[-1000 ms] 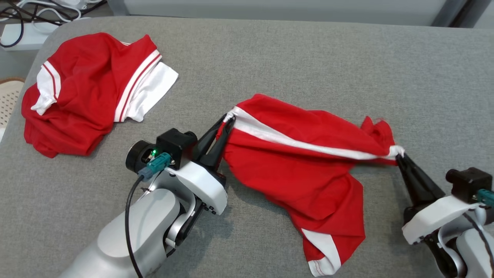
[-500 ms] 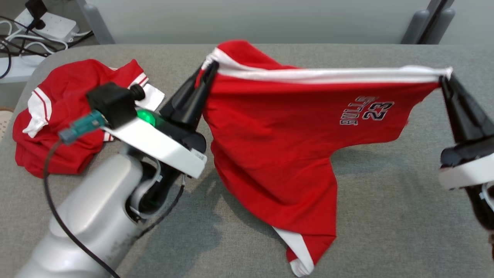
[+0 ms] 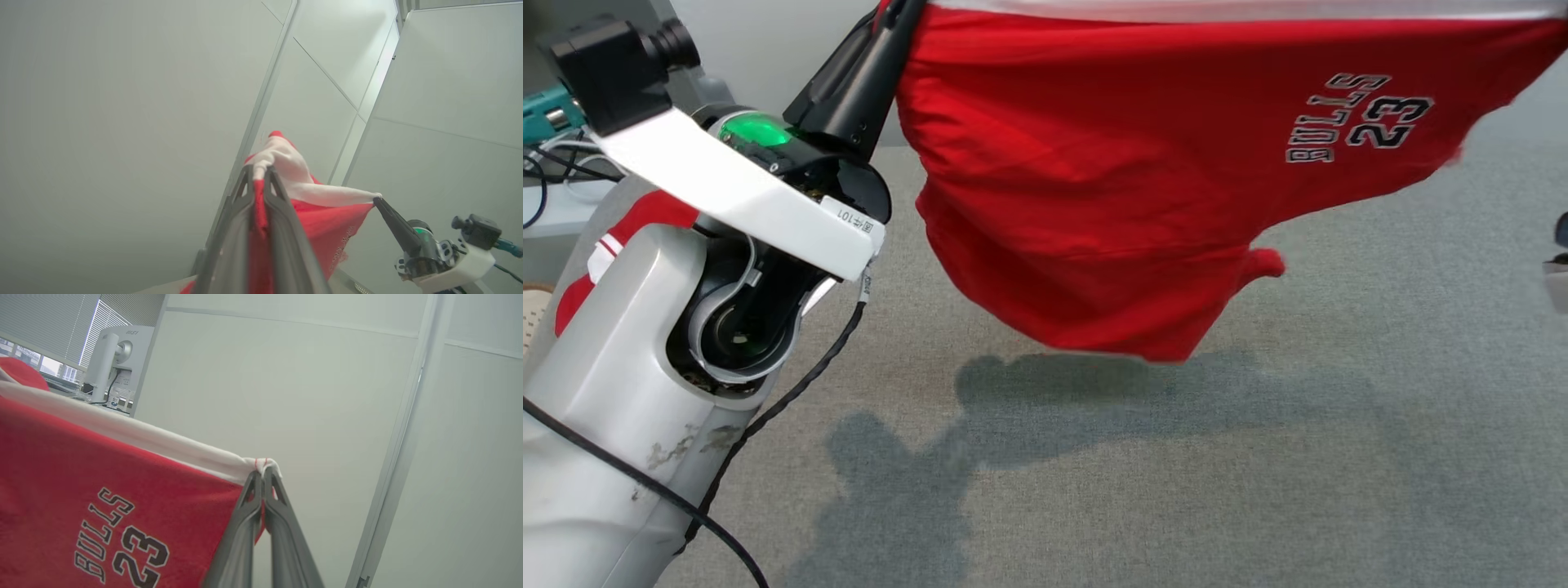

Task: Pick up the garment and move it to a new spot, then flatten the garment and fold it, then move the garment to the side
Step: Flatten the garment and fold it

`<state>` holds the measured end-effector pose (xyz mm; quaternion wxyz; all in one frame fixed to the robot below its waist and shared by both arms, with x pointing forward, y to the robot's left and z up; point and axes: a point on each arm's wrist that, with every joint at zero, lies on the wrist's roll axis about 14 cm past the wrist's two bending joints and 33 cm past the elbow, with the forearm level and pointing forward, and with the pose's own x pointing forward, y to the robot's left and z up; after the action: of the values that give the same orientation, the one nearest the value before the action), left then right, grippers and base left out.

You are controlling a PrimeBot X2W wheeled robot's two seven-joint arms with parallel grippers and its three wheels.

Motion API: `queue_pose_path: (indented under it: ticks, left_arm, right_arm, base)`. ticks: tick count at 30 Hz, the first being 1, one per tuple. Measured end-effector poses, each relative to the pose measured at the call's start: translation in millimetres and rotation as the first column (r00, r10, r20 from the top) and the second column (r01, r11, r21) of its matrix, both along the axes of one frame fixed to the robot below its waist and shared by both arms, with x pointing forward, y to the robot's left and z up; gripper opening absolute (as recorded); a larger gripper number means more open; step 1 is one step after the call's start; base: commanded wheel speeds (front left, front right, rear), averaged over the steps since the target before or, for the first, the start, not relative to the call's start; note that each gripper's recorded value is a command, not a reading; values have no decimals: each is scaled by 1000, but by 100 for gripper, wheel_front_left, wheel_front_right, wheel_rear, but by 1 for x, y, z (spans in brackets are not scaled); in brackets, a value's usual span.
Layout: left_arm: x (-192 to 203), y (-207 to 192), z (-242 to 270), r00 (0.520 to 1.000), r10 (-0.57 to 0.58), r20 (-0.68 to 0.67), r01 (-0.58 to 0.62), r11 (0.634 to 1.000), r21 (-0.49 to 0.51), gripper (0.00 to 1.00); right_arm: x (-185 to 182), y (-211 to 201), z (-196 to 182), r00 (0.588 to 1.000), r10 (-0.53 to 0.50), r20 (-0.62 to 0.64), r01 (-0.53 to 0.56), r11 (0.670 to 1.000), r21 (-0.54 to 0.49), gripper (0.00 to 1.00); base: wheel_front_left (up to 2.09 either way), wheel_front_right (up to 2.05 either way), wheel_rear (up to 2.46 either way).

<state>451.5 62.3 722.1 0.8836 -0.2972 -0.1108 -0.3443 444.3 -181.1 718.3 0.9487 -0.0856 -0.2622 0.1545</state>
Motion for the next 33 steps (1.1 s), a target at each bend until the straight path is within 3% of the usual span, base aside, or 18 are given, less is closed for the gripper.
queue_pose_path:
  ticks: [8,11,13,16,19,21,24,26,28,30,33]
  left_arm:
    - [-39,-24,35,989,-150,-4,150,989,-17,0]
    - [-36,-32,17,980,-170,-104,174,984,34,0]
    - [-27,-36,-2,969,-170,-181,181,983,44,0]
    - [3,-33,-36,963,-88,-254,117,988,104,0]
    - [37,-30,-45,975,11,-222,20,990,138,0]
    - [53,-33,-38,985,48,-164,-24,989,144,0]
    - [63,-39,0,996,84,-17,-83,994,73,0]
    - [63,-45,34,991,98,89,-99,995,13,0]
    - [59,-56,54,987,66,143,-62,998,-31,0]
    - [62,-64,41,991,29,131,-27,999,-20,0]
    - [76,-63,-37,1000,12,-28,-11,999,31,0]
  right_arm:
    - [-36,-19,57,988,-58,142,58,998,4,0]
    - [-30,-17,41,998,-49,47,49,999,2,0]
    - [-14,-8,10,996,-27,-84,26,1000,-6,0]
    - [14,9,-34,968,2,-251,-6,1000,-16,0]
    - [42,29,-39,952,21,-307,-30,999,-24,0]
    - [57,30,-21,965,-2,-262,-7,999,-33,0]
    - [63,13,46,997,-69,-19,68,997,-43,0]
    - [65,7,85,990,-109,88,116,990,-82,0]
    - [69,17,101,984,-104,144,125,982,-142,0]
    - [80,32,82,989,-78,123,102,973,-207,0]
    - [100,53,0,999,-29,-38,18,964,-264,0]
  base:
    - [0,0,0]
    - [0,0,0]
    - [0,0,0]
    - [0,0,0]
    - [0,0,0]
    - [0,0,0]
    - [0,0,0]
    - [0,0,0]
    - [0,0,0]
    - [0,0,0]
    - [0,0,0]
